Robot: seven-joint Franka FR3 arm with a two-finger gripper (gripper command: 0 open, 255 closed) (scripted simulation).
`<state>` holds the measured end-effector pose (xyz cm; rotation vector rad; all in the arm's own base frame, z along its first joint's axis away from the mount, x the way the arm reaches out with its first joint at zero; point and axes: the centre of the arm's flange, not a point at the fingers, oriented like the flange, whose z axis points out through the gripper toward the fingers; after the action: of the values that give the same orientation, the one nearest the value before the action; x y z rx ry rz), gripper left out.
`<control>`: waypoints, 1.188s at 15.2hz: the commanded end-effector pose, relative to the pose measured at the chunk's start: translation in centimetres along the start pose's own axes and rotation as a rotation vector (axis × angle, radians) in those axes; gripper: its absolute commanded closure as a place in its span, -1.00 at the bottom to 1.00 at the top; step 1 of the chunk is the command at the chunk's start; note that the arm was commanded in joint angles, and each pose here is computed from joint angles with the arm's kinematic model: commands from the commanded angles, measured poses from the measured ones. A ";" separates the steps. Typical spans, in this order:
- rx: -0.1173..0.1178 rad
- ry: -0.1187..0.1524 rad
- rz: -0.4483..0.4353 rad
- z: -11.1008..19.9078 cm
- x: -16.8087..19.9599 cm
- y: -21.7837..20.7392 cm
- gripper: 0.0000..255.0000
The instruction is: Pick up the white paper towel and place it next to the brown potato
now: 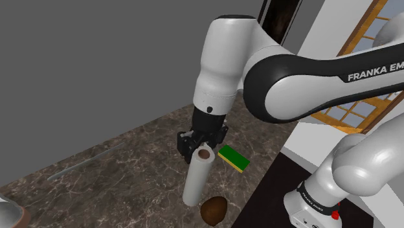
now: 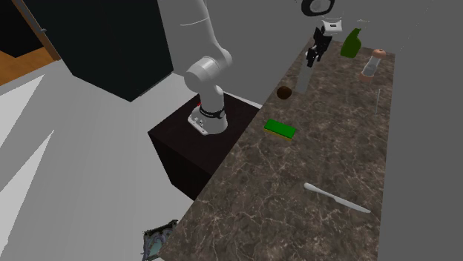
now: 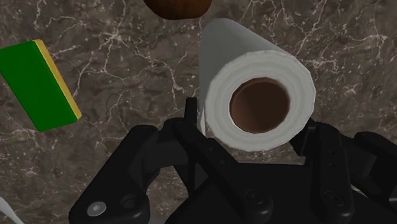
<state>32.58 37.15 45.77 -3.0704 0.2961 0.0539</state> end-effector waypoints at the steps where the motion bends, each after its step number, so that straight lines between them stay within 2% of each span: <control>1: 0.000 0.000 0.000 1.1 0.1 0.0 1.00; 7: 0.000 0.000 0.000 4.2 0.2 0.1 1.00; 14: 0.000 0.000 0.000 4.2 0.2 0.1 1.00; 15: 0.000 0.000 0.000 4.2 0.2 0.1 -1.00; 18: 0.000 0.000 0.000 4.2 0.2 0.1 -1.00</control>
<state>32.62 37.23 41.57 -3.0702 0.2959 0.0532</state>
